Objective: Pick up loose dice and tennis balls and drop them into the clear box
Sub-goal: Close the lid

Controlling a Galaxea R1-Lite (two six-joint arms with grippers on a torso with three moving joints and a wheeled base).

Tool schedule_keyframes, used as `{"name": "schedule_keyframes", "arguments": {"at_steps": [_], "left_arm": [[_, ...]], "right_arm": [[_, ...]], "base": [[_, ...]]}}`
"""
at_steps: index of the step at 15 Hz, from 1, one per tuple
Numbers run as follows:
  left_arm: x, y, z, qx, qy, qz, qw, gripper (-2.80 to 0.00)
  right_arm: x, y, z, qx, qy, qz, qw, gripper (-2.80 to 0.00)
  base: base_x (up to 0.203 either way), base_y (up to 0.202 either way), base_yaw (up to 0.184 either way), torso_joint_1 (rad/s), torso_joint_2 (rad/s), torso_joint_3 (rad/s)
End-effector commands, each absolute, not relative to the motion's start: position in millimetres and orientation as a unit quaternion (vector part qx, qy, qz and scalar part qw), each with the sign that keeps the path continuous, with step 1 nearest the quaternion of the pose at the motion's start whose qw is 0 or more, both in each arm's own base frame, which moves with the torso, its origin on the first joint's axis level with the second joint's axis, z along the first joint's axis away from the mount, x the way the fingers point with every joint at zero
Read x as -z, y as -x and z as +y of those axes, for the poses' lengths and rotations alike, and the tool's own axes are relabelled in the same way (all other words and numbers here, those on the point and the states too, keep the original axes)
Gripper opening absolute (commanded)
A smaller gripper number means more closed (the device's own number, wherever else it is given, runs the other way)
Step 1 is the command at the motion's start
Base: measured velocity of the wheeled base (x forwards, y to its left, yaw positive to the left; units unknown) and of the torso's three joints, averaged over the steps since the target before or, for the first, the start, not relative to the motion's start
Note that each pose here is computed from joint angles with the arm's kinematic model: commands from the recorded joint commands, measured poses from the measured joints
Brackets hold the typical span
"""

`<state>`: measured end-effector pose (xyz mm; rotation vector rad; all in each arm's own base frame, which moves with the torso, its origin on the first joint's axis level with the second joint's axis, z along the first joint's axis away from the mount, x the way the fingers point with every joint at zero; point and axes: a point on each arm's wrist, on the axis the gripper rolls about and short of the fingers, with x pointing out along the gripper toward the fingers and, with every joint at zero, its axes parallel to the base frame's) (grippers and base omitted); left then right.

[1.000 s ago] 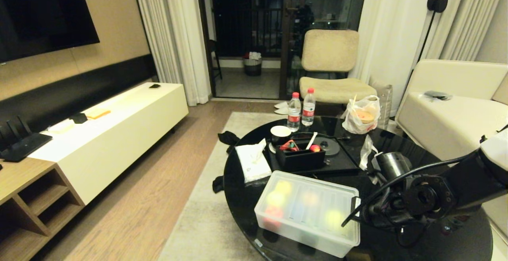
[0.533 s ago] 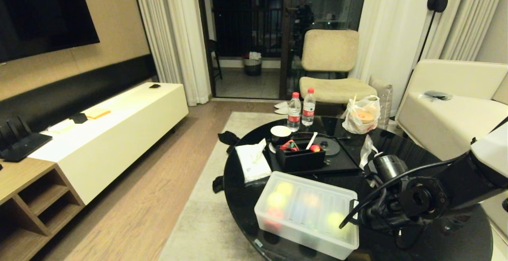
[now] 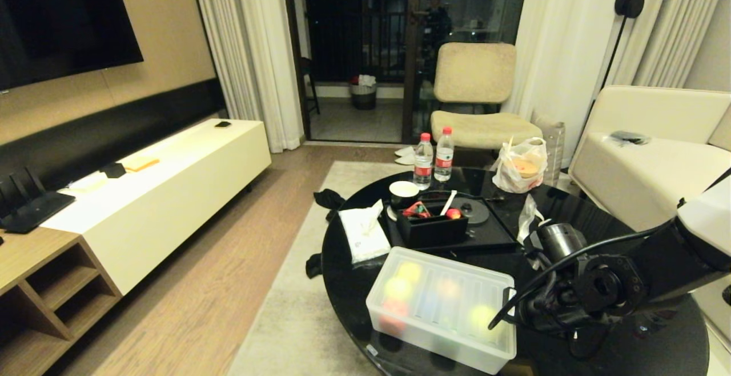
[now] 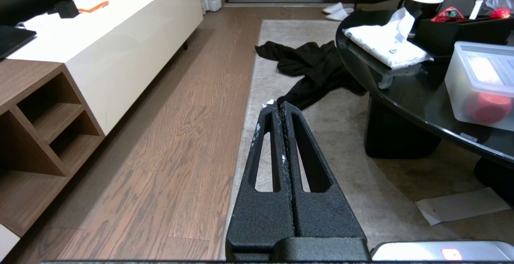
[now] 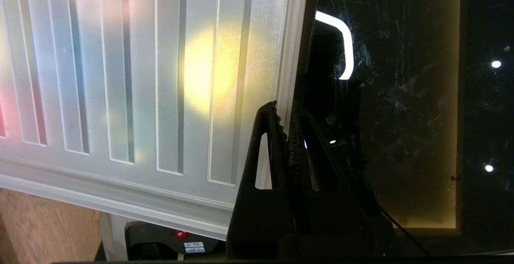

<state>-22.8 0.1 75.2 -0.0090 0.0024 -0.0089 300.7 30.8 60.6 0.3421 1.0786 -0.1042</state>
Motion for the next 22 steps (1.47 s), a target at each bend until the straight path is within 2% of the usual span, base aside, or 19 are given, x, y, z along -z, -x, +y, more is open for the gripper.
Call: {"name": "schedule_keyframes", "arguments": {"at_steps": [1, 4, 5, 11, 22], "left_arm": [[-75, 23, 0, 0.005, 0.005, 0.001, 1.0, -2.8], [-75, 23, 0, 0.005, 0.005, 0.002, 1.0, -2.8], [-75, 23, 0, 0.005, 0.005, 0.001, 1.0, -2.8], [-75, 23, 0, 0.005, 0.005, 0.002, 1.0, -2.8], [-75, 23, 0, 0.005, 0.005, 0.002, 1.0, -2.8]], "right_arm": [[-59, -301, 31, 0.05, -0.163, 0.513, 0.841, -2.8], [-60, -299, 31, 0.051, -0.164, 0.511, 0.842, -2.8], [-61, -298, 31, 0.05, -0.164, 0.511, 0.843, 0.0], [-69, -296, 30, 0.048, -0.164, 0.501, 0.849, 0.0], [-122, -276, 28, 0.028, -0.174, 0.424, 0.888, 0.0]], "base": [[0.0, 0.0, 0.0, 0.0, 0.0, 0.0], [0.0, 0.0, 0.0, 0.0, 0.0, 0.0], [0.0, 0.0, 0.0, 0.0, 0.0, 0.0], [0.0, 0.0, 0.0, 0.0, 0.0, 0.0], [0.0, 0.0, 0.0, 0.0, 0.0, 0.0]]}}
